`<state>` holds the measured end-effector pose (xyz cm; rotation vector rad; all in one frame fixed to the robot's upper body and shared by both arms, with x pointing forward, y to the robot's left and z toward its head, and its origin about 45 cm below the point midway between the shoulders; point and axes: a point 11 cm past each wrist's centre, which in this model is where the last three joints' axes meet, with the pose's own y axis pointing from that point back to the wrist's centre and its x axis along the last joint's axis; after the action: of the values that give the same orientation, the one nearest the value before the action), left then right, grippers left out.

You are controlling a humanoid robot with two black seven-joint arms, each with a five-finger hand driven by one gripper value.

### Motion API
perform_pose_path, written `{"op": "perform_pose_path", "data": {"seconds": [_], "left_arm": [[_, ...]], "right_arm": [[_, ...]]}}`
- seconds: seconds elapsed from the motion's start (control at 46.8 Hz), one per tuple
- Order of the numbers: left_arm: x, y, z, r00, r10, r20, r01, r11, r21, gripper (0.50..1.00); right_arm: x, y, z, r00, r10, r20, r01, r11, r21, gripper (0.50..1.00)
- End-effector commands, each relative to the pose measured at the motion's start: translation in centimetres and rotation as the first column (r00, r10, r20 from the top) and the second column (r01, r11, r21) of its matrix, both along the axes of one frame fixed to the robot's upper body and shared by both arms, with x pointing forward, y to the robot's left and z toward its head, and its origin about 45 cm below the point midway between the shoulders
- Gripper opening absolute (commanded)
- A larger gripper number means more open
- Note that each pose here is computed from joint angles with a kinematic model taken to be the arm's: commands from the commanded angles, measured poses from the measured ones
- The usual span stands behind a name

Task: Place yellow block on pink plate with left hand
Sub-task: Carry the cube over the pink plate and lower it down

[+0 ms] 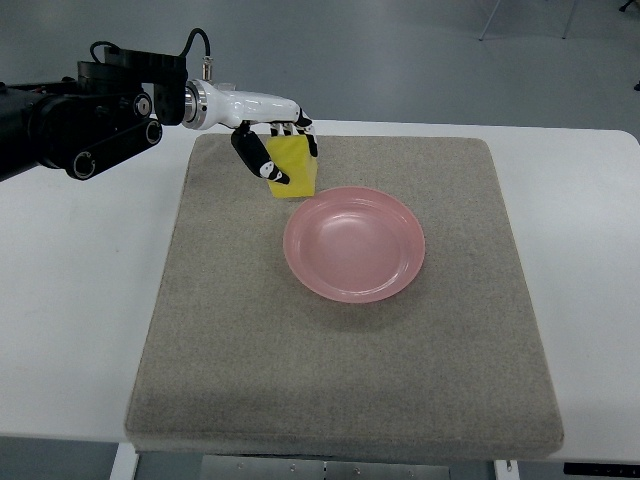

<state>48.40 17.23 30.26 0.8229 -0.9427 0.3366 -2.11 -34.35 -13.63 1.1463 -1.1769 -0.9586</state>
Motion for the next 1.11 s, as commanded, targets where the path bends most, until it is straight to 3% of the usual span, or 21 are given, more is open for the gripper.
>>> {"op": "perform_pose_path", "data": {"seconds": [0.0, 0.192, 0.449, 1.089], "left_arm": [[-0.8, -1.5, 0.2, 0.999, -0.049, 0.002, 0.049, 0.999, -0.013, 0.5], [-2.6, -4.4, -0.2, 0.99, -0.137, -0.014, 0.137, 0.99, -0.027, 0.5], [-3.4, -7.4, -2.0, 0.982, -0.186, -0.04, 0.185, 0.982, -0.028, 0.5], [-3.7, -6.7, -4.5, 0.981, -0.172, -0.09, 0.174, 0.985, 0.014, 0.5]], "right_arm": [[0.0, 0.0, 0.0, 1.0, 0.0, 0.0, 0.0, 1.0, -0.001, 0.924], [0.0, 0.0, 0.0, 1.0, 0.0, 0.0, 0.0, 1.0, 0.001, 0.924], [0.0, 0.0, 0.0, 1.0, 0.0, -0.001, 0.0, 1.0, 0.001, 0.924], [0.0, 0.0, 0.0, 1.0, 0.0, 0.0, 0.0, 1.0, -0.001, 0.924]]}}
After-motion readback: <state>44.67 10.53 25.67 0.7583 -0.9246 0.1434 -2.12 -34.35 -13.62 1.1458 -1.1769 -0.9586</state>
